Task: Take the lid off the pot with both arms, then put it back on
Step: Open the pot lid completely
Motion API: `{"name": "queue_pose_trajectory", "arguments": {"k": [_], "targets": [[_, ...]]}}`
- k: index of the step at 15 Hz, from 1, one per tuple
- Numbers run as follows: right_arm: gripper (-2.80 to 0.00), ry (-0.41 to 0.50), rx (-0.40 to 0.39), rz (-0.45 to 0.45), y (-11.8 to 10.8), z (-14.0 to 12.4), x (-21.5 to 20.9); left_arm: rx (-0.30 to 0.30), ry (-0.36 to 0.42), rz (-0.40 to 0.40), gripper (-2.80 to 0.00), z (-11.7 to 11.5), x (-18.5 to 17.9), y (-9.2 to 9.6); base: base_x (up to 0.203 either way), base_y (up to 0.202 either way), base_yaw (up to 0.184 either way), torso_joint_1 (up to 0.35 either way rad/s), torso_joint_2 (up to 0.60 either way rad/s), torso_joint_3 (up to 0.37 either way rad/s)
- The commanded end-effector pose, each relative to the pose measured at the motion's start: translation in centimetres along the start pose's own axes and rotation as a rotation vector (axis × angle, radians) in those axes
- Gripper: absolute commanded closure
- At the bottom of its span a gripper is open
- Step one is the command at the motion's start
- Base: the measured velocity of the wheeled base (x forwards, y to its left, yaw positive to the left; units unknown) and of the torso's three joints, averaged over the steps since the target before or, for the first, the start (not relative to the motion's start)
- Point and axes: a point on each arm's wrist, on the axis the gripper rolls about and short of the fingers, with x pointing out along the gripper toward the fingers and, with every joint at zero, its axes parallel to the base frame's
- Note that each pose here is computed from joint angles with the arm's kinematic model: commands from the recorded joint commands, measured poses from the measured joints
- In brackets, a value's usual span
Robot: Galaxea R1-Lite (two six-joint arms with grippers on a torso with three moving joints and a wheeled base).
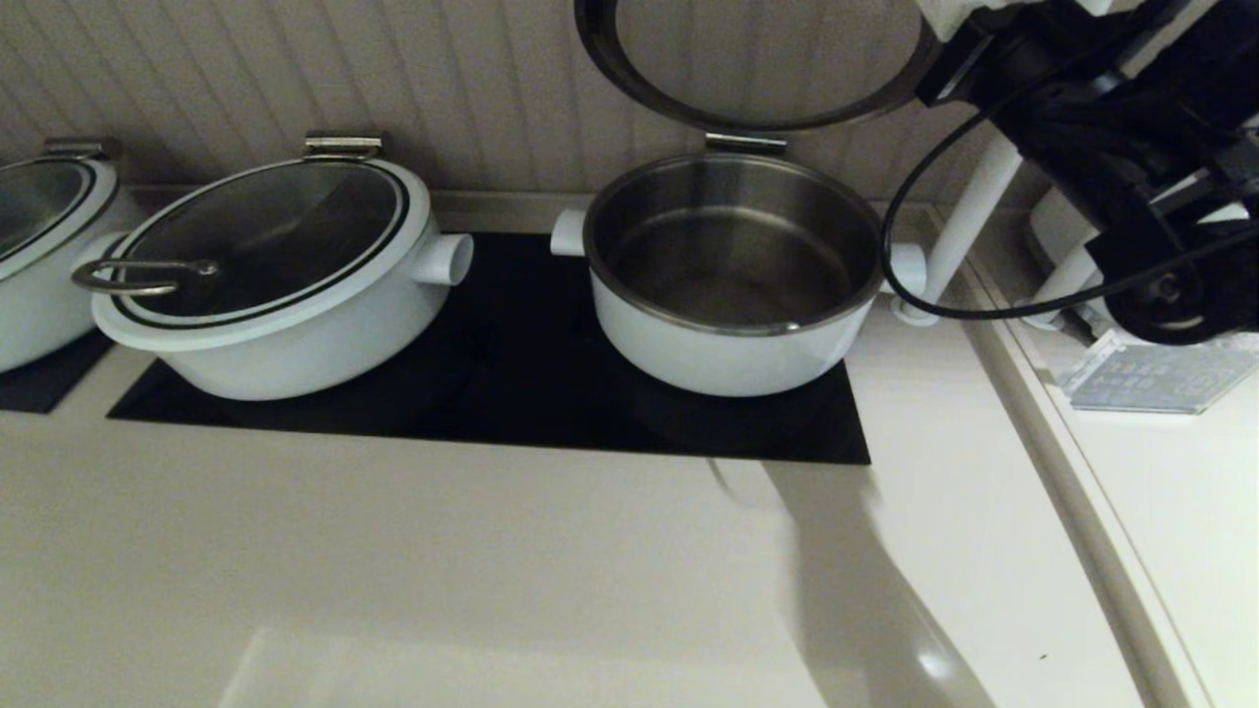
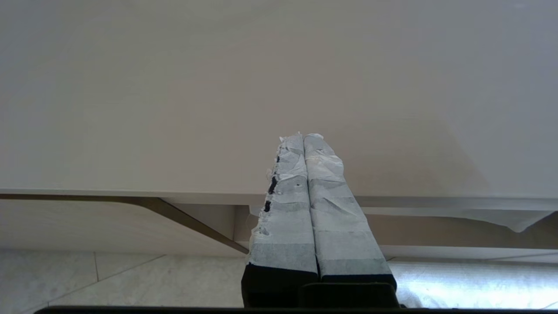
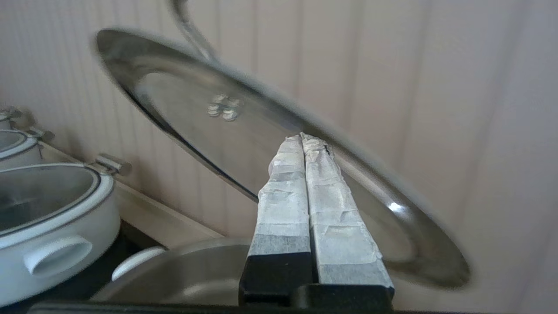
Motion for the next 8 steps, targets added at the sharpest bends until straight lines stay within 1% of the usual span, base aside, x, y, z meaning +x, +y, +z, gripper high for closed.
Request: {"name": "queue_pose_trajectory", "arguments": {"k": [1, 8], "targets": [[0.00, 0.031, 0.009, 0.005, 0.2, -0.2, -0.6, 0.001, 0.001, 0.001, 0.00, 0.0, 0.0, 0.0, 0.000, 0.000, 0.000, 0.000, 0.00, 0.000], [0.00, 0.077, 0.022, 0.005, 0.6, -0.5, -1.9, -0.001, -0.001, 0.001, 0.00, 0.0, 0.0, 0.0, 0.000, 0.000, 0.000, 0.000, 0.00, 0.000]]}}
